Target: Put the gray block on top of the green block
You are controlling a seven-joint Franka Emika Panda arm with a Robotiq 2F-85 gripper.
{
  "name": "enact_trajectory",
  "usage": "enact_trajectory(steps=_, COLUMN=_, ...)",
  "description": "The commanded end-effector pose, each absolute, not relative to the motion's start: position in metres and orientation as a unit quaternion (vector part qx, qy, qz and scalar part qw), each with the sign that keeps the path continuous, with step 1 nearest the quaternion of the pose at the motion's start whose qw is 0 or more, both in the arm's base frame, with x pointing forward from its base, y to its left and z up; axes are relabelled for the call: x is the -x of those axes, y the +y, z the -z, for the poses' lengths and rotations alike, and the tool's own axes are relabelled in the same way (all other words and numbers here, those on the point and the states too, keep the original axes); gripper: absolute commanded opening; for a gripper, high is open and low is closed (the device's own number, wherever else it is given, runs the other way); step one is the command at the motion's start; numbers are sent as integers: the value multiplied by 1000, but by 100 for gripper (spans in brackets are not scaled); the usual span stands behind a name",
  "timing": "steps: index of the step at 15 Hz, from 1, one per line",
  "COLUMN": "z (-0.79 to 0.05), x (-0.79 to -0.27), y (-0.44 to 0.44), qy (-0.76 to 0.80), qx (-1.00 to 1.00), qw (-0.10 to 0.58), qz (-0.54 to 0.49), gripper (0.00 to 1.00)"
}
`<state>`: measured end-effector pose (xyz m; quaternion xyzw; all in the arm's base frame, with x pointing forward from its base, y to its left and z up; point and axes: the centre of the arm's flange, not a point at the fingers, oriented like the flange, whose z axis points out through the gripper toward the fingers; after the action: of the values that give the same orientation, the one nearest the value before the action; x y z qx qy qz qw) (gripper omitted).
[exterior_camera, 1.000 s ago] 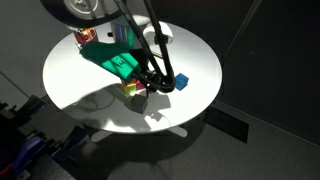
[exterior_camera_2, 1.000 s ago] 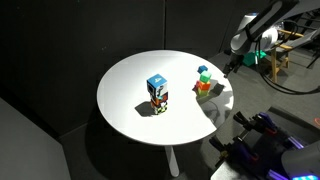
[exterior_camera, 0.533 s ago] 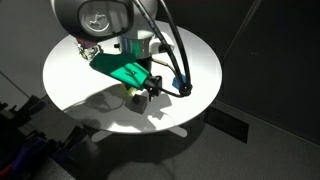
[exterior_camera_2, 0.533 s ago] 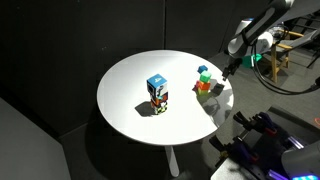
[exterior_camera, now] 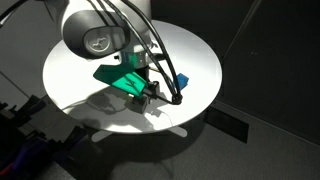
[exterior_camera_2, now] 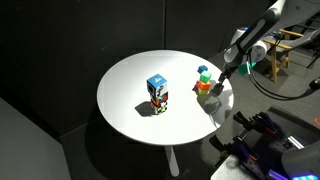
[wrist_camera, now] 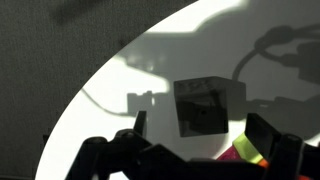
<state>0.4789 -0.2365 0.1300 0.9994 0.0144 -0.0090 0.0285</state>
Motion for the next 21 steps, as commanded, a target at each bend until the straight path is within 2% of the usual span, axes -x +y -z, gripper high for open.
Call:
enact_trajectory(steps=1, z=-119, x=-483, y=-237, qy=19, qx=-999, qw=33, qz=-6, gripper=100)
enact_trajectory(steps=21, z=-78, x=-497, y=-236, qy=28, qx=-999, qw=22, qz=1, gripper=100)
